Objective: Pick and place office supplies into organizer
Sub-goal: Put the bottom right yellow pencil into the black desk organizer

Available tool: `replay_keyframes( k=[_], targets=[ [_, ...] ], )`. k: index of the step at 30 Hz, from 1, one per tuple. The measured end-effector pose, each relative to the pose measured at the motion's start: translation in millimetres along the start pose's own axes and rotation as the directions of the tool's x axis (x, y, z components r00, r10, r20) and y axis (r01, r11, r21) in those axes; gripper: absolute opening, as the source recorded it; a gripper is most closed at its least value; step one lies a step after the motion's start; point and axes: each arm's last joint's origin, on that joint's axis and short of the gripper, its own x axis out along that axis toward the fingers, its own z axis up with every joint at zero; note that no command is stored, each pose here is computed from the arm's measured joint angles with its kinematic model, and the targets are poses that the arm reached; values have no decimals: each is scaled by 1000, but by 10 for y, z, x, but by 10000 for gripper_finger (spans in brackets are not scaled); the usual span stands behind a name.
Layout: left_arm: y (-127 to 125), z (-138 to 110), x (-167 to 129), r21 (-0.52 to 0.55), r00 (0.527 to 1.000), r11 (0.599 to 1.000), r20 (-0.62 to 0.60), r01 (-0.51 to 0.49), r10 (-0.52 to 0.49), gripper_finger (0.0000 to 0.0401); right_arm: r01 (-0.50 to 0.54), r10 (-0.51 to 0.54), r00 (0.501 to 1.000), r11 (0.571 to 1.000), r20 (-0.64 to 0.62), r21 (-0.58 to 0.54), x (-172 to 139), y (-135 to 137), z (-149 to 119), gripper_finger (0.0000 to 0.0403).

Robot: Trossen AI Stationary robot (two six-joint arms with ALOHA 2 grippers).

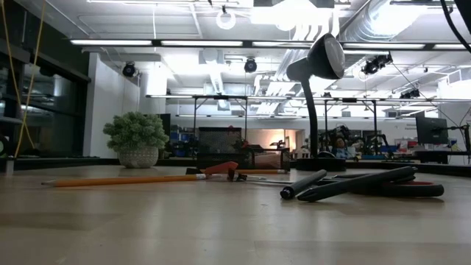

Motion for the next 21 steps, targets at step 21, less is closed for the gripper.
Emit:
replay_keyframes(
  k=[21],
  targets=[
    [-63, -1030, 325, 65, 936, 986, -328, 156, -126, 1, 11, 73, 945, 967, -318, 253, -347, 463, -1137, 62]
  ],
)
